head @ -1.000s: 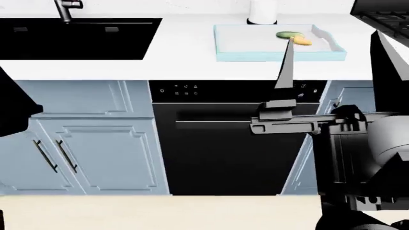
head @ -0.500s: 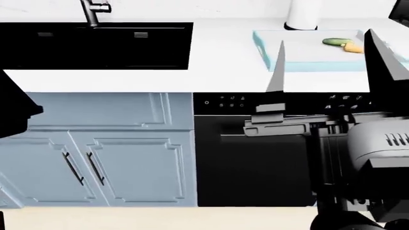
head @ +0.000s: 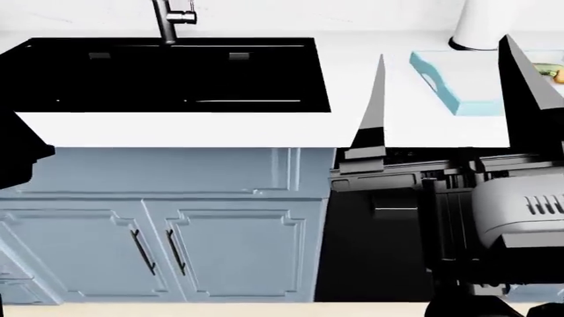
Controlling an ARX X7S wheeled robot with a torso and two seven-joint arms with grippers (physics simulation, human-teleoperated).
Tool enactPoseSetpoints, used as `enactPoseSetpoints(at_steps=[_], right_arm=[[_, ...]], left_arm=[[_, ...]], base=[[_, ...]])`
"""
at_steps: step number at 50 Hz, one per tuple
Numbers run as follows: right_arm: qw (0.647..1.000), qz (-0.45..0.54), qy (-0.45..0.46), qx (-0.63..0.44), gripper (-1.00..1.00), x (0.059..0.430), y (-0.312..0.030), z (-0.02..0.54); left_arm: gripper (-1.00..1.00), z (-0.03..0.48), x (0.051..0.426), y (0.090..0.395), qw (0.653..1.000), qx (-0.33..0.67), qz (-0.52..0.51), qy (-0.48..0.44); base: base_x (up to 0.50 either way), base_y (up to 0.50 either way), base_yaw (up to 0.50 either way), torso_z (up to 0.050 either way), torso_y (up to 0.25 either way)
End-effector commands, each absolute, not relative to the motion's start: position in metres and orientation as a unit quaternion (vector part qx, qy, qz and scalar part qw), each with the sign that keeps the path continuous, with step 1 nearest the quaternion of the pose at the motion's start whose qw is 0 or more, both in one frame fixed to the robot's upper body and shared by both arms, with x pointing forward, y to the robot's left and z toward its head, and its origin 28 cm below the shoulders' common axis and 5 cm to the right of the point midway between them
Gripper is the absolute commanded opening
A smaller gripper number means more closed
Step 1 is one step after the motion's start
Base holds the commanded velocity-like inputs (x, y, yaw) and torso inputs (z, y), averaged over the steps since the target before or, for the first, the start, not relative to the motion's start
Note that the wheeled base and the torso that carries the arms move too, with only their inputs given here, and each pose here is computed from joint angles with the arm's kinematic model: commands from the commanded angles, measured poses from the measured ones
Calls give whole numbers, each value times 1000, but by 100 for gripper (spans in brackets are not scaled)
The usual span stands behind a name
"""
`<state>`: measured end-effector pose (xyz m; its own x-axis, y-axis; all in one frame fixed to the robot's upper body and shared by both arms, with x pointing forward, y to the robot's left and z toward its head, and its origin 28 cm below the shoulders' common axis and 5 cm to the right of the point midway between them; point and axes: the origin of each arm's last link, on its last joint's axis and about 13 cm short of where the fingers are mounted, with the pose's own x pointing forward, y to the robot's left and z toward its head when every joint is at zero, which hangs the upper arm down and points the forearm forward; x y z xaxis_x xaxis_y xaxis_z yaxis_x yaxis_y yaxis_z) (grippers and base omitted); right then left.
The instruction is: Place the two vegetables and bowl onto the tray for setting up a vegetable dip station.
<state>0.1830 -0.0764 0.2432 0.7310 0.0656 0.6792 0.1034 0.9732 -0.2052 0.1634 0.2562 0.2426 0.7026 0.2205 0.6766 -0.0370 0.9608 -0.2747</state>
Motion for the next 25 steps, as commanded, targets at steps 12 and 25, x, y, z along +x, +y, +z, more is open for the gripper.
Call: enactPoseSetpoints(at_steps=[12, 25], right_arm=[[918, -5, -376, -129, 100, 181, -74, 244], [916, 3, -379, -128, 100, 181, -74, 244]], left_arm=[[100, 243, 163, 256, 914, -123, 71, -380], [100, 243, 162, 257, 914, -123, 73, -380]], base=[[-13, 500, 0, 0, 0], [-161, 500, 0, 0, 0]])
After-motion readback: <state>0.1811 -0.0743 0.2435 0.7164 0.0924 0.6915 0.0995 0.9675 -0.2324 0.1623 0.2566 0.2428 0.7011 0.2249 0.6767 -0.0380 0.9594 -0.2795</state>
